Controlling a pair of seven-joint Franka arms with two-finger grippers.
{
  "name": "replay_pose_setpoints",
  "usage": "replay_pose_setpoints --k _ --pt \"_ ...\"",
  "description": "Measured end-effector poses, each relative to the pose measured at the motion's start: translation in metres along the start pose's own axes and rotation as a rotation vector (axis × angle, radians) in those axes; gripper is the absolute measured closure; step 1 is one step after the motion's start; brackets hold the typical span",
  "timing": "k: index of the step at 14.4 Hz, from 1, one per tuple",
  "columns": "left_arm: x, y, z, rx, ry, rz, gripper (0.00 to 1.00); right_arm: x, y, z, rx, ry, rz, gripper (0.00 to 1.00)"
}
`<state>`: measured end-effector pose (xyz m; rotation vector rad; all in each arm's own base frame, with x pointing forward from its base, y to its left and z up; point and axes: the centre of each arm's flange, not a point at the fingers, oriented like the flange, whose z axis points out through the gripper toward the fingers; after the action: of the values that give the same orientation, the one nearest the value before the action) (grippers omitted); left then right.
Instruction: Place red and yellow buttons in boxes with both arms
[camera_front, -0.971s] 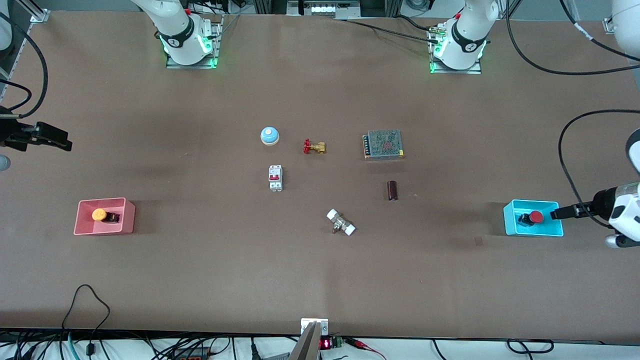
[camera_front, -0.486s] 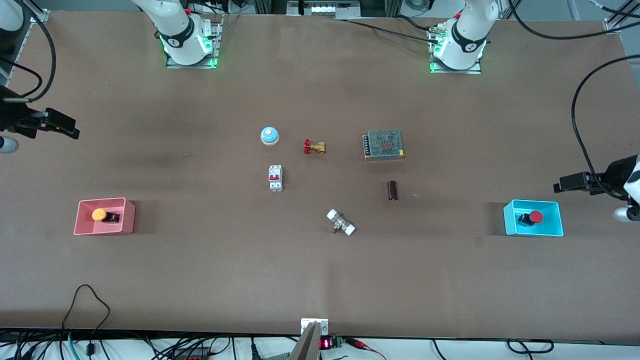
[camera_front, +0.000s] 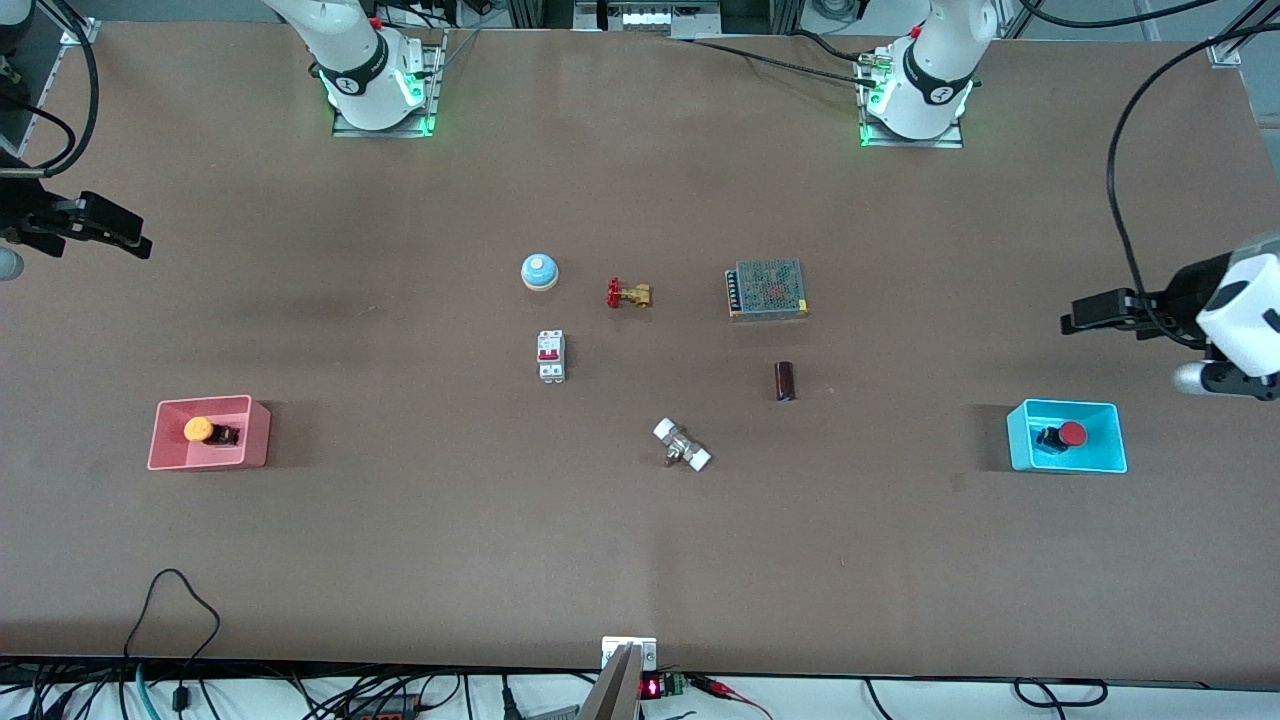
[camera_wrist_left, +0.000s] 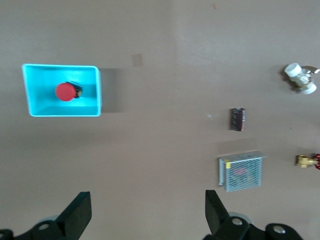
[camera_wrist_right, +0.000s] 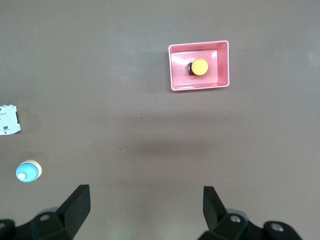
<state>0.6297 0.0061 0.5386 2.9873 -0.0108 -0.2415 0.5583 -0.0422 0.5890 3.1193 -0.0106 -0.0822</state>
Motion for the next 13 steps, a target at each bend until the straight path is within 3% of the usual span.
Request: replay_pose_setpoints --k 3,8,13 --pt "-0.002 0.022 -0.008 -0.003 0.008 0.013 0.00 0.000 0.001 0.000 0.000 0.000 0.002 0.00" --pt "-0.016 -0.001 -0.044 -0.037 0.007 -0.022 0.00 -0.002 0.006 -0.003 0.001 0.005 0.011 0.00" --pt "-0.020 -0.002 -0.048 -0.035 -0.003 -0.023 0.00 -0.003 0.009 -0.004 0.003 0.007 0.016 0.00"
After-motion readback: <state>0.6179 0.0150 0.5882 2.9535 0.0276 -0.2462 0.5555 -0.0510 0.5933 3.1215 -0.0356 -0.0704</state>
